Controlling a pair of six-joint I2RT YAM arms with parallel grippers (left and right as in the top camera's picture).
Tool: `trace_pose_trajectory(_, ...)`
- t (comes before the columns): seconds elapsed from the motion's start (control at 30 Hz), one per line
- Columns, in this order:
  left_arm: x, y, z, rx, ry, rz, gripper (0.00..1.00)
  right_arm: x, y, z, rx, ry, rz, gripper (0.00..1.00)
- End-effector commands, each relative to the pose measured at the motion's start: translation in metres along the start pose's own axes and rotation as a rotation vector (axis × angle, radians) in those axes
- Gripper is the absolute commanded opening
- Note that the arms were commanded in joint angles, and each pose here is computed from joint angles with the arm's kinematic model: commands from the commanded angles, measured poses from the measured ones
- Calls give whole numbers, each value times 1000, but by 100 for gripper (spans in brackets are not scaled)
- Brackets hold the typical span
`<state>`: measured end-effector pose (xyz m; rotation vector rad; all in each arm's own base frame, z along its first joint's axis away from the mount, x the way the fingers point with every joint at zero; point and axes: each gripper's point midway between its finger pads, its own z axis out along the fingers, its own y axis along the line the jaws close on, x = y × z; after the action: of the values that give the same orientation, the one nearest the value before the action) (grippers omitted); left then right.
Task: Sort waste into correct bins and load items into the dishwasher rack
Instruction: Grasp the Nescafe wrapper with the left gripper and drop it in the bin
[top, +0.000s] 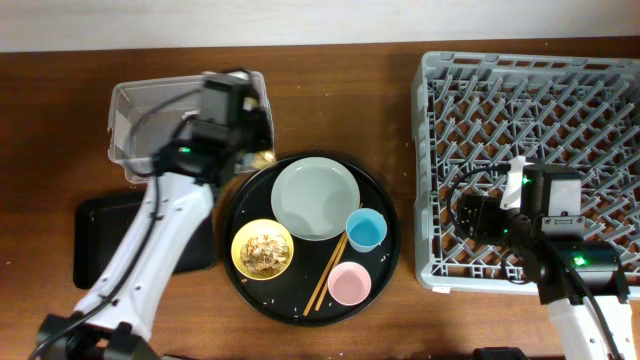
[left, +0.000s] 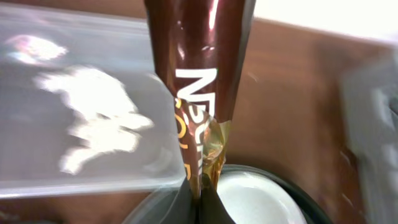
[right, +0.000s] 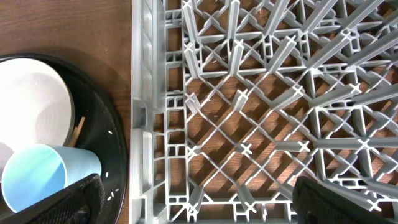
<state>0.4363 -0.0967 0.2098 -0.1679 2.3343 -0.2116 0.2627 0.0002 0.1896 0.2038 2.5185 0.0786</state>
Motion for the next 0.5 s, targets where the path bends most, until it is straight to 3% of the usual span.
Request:
trace_pose_trajectory(0.0, -10, 58, 20, -156, -14, -35, 1, -7, -2, -5, 12, -21, 9, 98)
trace_pose_trajectory(0.07, -9, 75, 36, -183, -8, -58, 20, -7, -2, -5, 12, -21, 9, 98)
trace_pose_trajectory(0.13, -9, 83, 51, -195, -8, -69, 28, -7, -2, -5, 12, -21, 9, 98)
trace_pose_trajectory(0.17, -11, 83, 54, -190, -16, -63, 38, -7, -2, -5, 12, -21, 9, 98)
trace_pose_trajectory(0.23, -16, 81, 51, -184, -32, -49, 45, -7, -2, -5, 12, -21, 9, 98)
trace_pose_trajectory(0.37, -3, 59, 26, -81, 46, -34, 46, -7, -2, -5, 12, -21, 9, 98)
trace_pose_trajectory(0.47, 50, 31, 3, -12, 255, 5, 46, -7, -2, -5, 12, -21, 9, 98)
